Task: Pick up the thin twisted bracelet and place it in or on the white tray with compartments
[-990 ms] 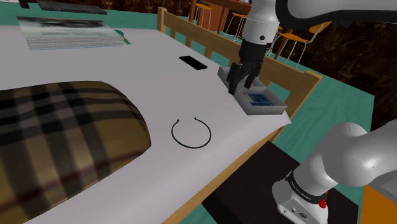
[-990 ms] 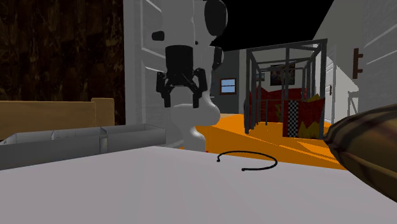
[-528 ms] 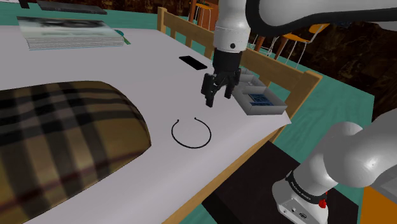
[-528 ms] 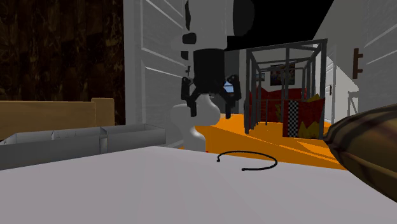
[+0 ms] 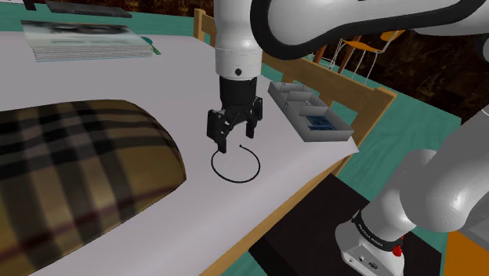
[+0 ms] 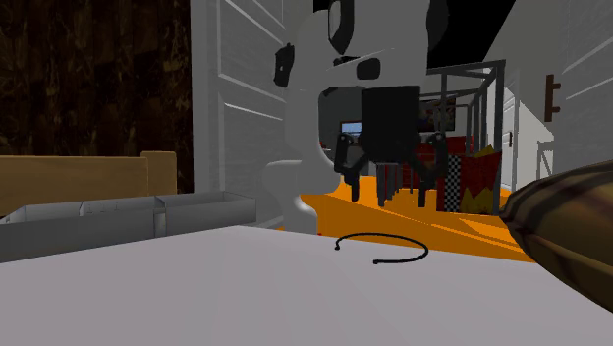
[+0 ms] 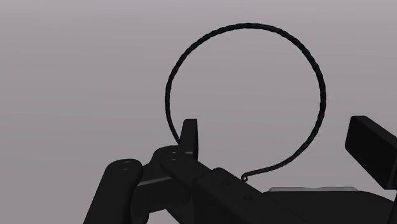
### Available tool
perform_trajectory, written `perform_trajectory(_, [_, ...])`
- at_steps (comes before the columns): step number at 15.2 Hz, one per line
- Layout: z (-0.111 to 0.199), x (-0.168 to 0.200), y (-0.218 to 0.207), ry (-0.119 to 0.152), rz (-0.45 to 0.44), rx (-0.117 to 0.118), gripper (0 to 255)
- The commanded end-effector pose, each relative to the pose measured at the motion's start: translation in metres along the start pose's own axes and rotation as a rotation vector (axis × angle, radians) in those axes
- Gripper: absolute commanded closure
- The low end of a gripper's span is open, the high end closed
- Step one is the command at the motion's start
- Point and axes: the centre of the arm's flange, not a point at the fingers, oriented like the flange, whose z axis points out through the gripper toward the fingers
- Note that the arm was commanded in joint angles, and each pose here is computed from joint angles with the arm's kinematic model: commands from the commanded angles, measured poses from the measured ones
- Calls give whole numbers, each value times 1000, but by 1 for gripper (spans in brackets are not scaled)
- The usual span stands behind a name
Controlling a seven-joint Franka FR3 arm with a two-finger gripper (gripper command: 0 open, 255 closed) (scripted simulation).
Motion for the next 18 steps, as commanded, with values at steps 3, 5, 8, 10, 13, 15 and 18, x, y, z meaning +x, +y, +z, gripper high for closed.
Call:
perform_trajectory(3, [12,12,-53,-33,-18,-7,0])
perform_trajectory(5, [18,13,-58,-36,-20,-7,0])
perform_trajectory(8, [34,12,-58,-36,-20,-7,0])
perform_trajectory(10, [45,12,-58,-36,-20,-7,0])
perform_trajectory(13, [53,11,-58,-36,-20,-7,0])
perform_trajectory(15, [53,11,-58,-36,-20,-7,0])
perform_trajectory(18, [53,11,-58,-36,-20,-7,0])
